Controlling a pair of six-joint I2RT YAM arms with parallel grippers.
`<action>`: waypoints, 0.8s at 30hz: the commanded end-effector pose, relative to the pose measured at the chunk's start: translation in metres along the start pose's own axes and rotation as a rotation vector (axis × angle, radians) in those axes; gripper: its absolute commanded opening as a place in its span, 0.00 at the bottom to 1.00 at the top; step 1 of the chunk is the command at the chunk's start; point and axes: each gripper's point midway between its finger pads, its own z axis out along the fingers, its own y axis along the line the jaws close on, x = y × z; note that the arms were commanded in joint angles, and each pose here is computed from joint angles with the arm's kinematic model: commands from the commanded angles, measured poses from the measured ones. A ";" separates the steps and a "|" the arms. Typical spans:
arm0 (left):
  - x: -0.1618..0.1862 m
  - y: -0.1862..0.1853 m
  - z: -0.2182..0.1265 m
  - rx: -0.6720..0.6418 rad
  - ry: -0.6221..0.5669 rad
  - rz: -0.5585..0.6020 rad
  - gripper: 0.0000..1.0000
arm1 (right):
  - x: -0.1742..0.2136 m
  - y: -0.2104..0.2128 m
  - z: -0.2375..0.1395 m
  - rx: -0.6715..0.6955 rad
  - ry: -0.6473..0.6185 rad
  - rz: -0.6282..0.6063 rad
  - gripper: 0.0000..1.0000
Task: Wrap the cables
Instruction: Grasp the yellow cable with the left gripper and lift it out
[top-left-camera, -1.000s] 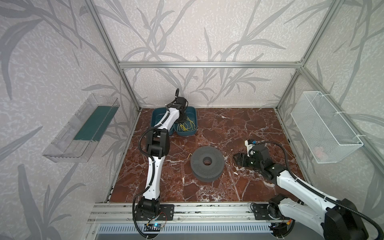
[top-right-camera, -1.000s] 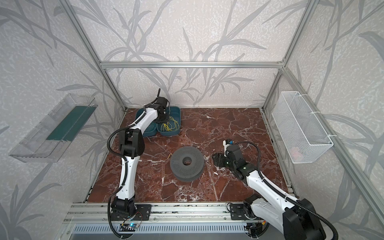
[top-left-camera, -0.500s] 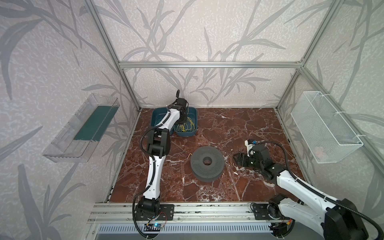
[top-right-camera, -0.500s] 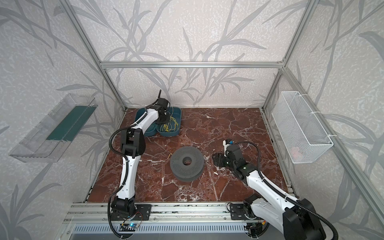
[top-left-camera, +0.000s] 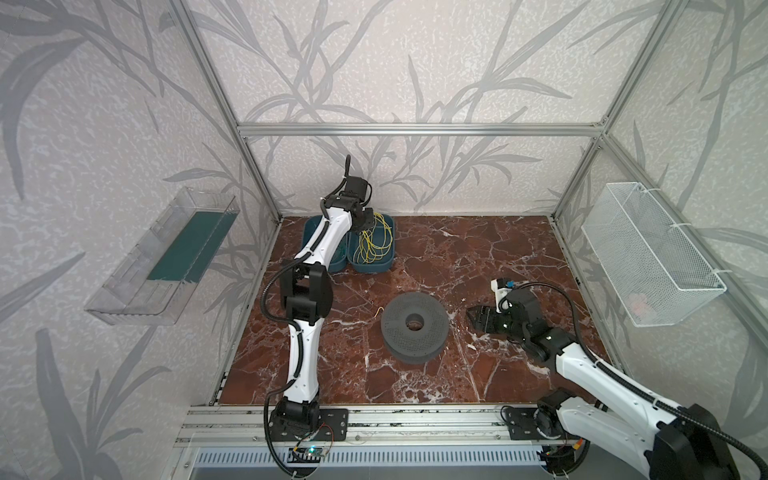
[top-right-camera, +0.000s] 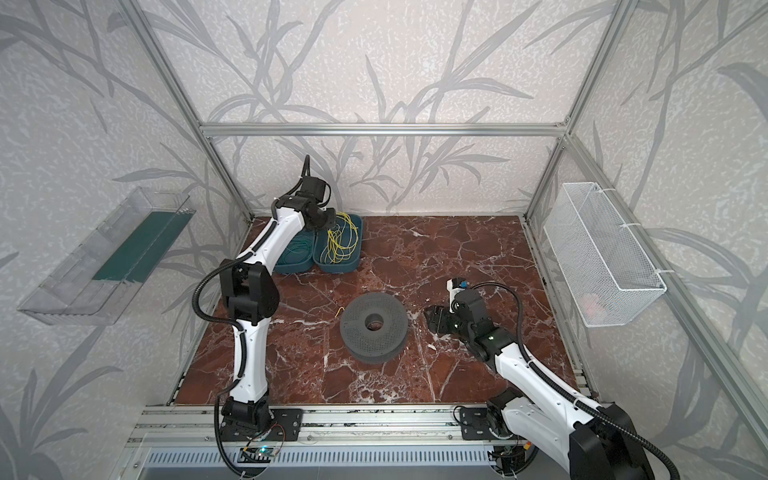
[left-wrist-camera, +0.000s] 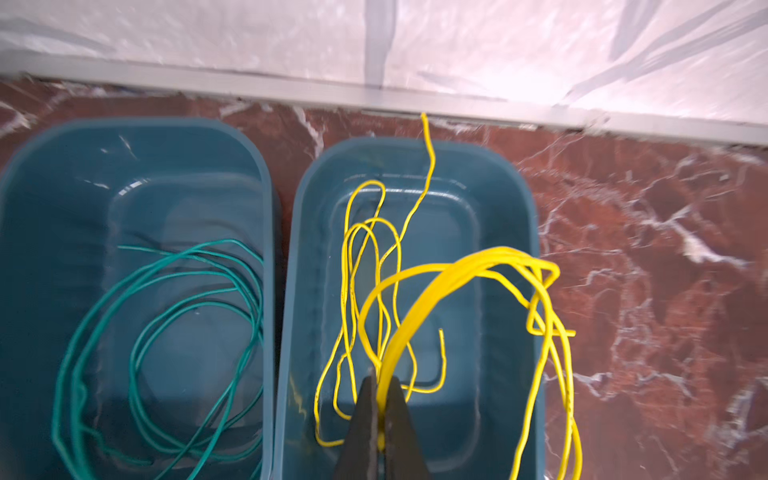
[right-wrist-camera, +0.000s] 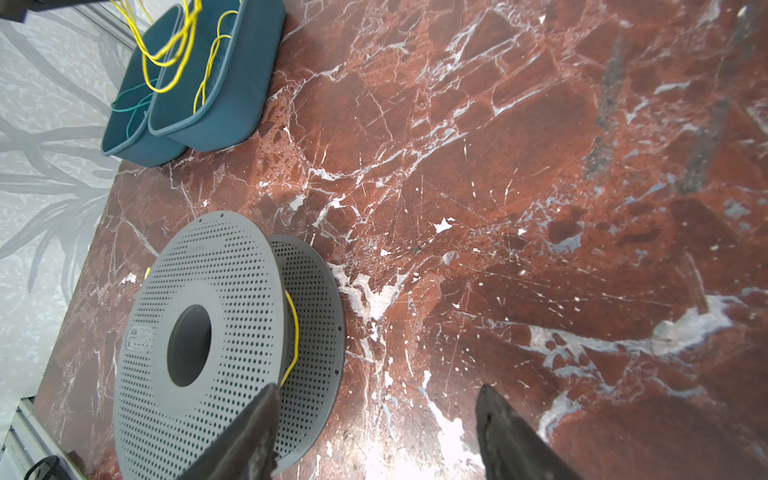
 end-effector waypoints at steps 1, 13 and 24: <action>-0.018 -0.009 -0.036 0.042 -0.057 -0.003 0.00 | 0.002 0.000 -0.003 -0.009 -0.002 0.000 0.73; -0.004 -0.067 -0.161 0.445 -0.269 -0.074 0.00 | -0.022 0.030 -0.024 -0.102 -0.039 -0.008 0.71; 0.094 -0.098 -0.225 0.850 -0.463 -0.300 0.00 | -0.066 0.128 -0.053 -0.528 -0.087 -0.009 0.25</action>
